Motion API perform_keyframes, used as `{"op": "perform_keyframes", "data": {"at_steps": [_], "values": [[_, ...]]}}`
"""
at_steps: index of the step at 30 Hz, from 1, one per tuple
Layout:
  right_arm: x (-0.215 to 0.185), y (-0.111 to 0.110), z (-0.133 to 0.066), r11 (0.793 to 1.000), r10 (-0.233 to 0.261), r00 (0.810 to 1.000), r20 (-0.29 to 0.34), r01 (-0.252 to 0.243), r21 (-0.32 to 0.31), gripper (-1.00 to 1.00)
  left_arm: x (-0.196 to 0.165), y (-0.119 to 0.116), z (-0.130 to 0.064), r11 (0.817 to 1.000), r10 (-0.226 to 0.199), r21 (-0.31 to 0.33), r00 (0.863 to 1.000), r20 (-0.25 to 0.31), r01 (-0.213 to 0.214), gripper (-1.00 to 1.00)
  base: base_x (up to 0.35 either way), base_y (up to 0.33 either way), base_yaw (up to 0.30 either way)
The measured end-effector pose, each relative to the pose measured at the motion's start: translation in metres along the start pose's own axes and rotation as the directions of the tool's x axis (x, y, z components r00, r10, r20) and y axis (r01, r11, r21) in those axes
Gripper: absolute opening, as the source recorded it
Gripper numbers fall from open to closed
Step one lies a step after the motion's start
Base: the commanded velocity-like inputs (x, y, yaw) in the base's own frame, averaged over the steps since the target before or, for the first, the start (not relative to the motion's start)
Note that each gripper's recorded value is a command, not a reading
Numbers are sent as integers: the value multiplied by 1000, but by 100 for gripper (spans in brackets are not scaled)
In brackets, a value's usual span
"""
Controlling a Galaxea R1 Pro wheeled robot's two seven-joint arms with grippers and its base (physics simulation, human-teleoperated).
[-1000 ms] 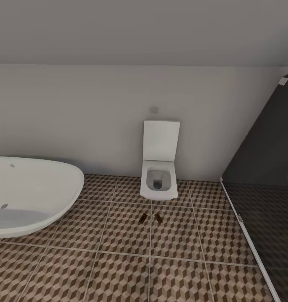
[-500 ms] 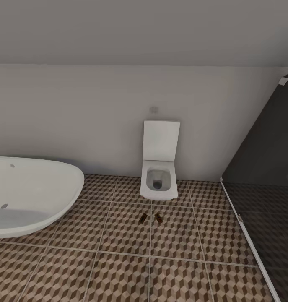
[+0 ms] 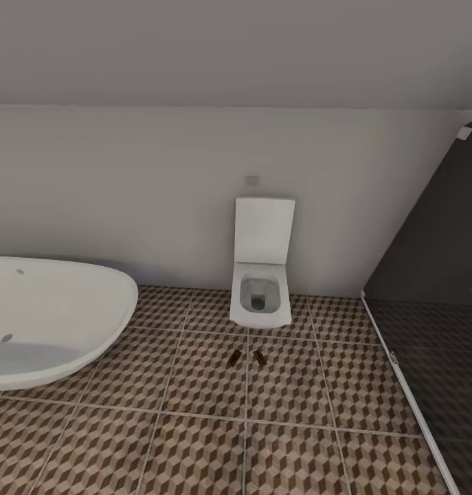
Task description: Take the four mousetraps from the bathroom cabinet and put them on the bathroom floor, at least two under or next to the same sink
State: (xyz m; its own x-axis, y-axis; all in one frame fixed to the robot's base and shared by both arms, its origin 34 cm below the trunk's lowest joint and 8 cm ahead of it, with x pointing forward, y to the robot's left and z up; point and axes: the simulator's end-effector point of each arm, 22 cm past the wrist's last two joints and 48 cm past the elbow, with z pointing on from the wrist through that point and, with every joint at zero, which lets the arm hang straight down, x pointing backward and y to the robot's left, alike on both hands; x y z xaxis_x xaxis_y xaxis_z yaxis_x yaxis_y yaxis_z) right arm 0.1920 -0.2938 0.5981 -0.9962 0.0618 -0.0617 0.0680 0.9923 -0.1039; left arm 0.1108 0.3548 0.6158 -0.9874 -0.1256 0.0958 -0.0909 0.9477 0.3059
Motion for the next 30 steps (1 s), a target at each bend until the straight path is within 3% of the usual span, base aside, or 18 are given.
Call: {"op": "perform_keyframes", "data": {"at_steps": [30], "values": [[0, 0, 0, 1000, 0, 1000, 0, 0, 0, 100, 0, 0, 0, 1000, 0, 0, 1000, 0, 0, 100, 0, 0, 0]]}}
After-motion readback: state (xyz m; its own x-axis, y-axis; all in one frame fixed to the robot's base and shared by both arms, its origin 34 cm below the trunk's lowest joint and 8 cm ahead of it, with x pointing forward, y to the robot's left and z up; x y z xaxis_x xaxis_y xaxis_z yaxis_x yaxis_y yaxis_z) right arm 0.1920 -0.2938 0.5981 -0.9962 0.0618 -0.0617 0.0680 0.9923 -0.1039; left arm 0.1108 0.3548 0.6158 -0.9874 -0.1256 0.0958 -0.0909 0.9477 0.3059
